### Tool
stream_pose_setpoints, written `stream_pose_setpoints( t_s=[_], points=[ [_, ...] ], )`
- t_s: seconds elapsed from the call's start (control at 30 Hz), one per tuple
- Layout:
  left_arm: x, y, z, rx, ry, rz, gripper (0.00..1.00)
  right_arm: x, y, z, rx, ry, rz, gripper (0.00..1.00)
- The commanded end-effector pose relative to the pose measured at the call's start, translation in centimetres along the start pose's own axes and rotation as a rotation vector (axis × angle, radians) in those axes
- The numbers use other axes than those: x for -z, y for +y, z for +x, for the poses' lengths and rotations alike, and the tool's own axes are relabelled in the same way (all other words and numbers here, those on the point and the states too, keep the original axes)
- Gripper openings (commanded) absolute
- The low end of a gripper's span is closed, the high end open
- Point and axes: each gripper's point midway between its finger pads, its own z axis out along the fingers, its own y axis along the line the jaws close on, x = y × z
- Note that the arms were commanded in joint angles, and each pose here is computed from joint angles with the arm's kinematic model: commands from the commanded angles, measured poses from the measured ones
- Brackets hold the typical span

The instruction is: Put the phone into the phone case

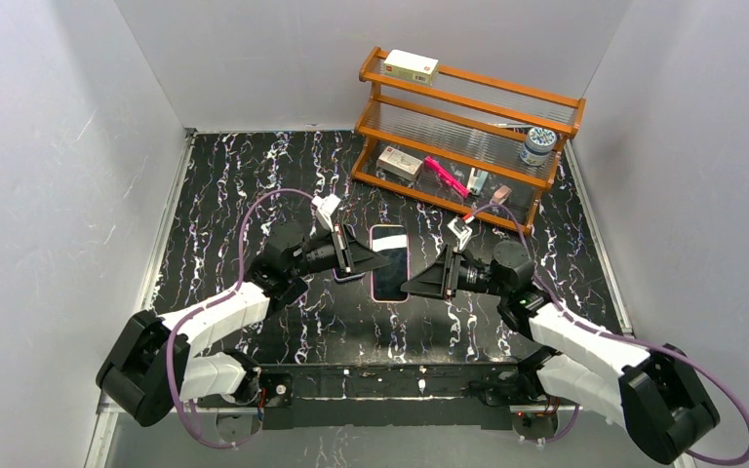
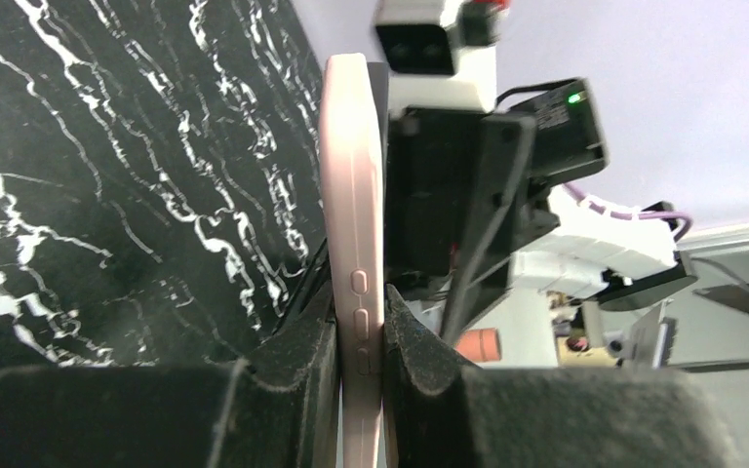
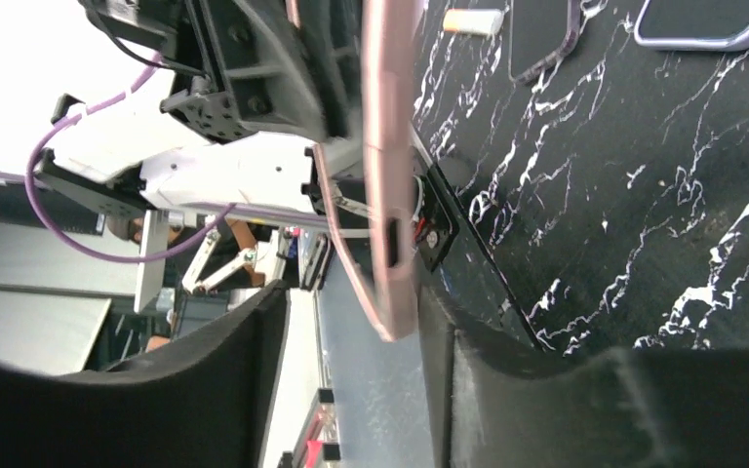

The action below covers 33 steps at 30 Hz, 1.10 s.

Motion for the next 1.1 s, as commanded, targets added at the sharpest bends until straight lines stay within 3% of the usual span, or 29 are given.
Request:
stream_pose_setpoints(
  t_s=[0.0, 0.07, 0.13, 0.4, 0.67, 0.8, 0.87, 1.07],
  points=[
    [0.7, -1.8, 0.9, -0.125, 0.07, 0.068, 0.0, 0.2, 2.6, -2.6, 0.158, -0.097, -0.001, 0.69],
    [1.0, -2.5, 1.5, -0.137, 0.11, 0.101, 0.0, 0.2, 2.6, -2.9, 0.176, -0.095, 0.021, 0.81],
    [1.4, -2.9, 2.2, -0.145, 0.144, 0.126, 0.0, 0.0, 3.0, -3.1, 0.201, -0.086, 0.017, 0.84],
    [2.5, -4.5, 3.4, -0.193, 0.214, 0.201, 0.0, -0.7, 5.0, -4.7, 0.316, -0.065, -0.018, 0.82],
    [2.2, -3.5, 3.9, -0.161, 0.248, 0.18, 0.0, -0.6, 6.6, -5.4, 0.365, -0.065, -0.062, 0.52],
    [2.1, -0.3, 4.2, -0.157, 0.259, 0.027, 0.0, -0.4, 7.0, -5.8, 0.377, -0.088, -0.064, 0.12],
    [2.3, 1.6, 4.1, -0.188, 0.266, -0.077, 0.0, -0.3, 7.2, -6.0, 0.39, -0.099, -0.063, 0.01],
    [2.7, 3.8, 4.4, -0.193, 0.298, -0.197, 0.0, -0.2, 7.3, -5.9, 0.423, -0.092, -0.068, 0.02]
  ],
)
